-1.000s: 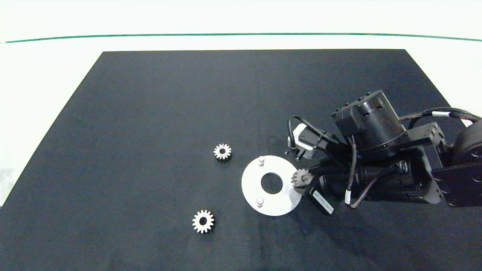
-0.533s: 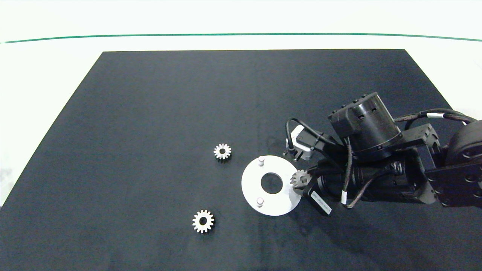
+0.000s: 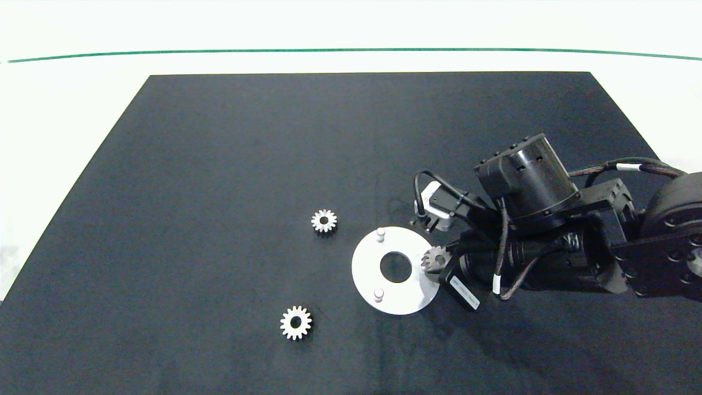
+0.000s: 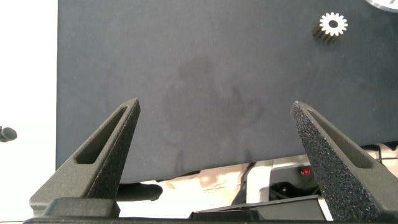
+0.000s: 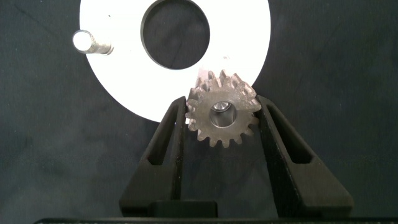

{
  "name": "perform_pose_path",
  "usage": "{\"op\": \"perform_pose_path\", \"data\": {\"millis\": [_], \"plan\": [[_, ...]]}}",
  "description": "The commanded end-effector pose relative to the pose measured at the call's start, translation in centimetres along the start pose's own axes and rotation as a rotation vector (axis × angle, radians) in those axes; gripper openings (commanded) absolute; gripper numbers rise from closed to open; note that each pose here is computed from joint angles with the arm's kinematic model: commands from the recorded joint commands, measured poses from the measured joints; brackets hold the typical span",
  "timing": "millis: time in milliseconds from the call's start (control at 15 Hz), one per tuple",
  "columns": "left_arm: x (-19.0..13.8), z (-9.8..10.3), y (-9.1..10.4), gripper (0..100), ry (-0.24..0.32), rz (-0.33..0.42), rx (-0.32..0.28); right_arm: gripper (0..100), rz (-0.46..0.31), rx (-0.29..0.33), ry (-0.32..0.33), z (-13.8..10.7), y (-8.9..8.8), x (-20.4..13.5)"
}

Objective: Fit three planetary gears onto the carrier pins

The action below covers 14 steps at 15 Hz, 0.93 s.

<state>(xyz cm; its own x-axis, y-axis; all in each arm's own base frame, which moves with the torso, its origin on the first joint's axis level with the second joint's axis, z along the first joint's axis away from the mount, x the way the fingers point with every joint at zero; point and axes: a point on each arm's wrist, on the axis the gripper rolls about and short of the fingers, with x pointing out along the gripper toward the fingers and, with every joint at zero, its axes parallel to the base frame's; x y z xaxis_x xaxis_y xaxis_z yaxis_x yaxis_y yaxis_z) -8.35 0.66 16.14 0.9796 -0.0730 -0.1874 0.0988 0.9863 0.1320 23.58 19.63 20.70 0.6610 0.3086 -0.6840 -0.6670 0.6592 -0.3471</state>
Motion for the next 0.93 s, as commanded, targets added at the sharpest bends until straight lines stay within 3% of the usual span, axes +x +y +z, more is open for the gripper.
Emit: {"op": "perform_pose_path", "data": {"millis": [67,533,600,733,867,933], "plan": [[0.0,0.0,0.0,100,0.003,0.000,0.001,100,0.001,-0.002,0.007,0.0,0.1,0.2],[0.1,0.1,0.0,100,0.009,0.000,-0.001,100,-0.011,0.008,-0.022,0.2,-0.1,0.2],[0.1,0.1,0.0,100,0.008,0.000,-0.001,100,-0.060,0.017,-0.047,0.4,-0.3,-0.2],[0.1,0.3,0.1,100,0.003,-0.010,0.000,100,-0.310,0.076,-0.127,-0.1,-1.3,-3.6],[0.4,0.6,0.4,100,-0.004,-0.044,-0.003,100,-0.465,0.152,-0.243,-2.9,-2.0,-9.5],[0.6,0.7,0.5,100,0.000,-0.048,-0.008,100,-0.545,0.188,-0.270,-5.7,-2.0,-12.6]]}}
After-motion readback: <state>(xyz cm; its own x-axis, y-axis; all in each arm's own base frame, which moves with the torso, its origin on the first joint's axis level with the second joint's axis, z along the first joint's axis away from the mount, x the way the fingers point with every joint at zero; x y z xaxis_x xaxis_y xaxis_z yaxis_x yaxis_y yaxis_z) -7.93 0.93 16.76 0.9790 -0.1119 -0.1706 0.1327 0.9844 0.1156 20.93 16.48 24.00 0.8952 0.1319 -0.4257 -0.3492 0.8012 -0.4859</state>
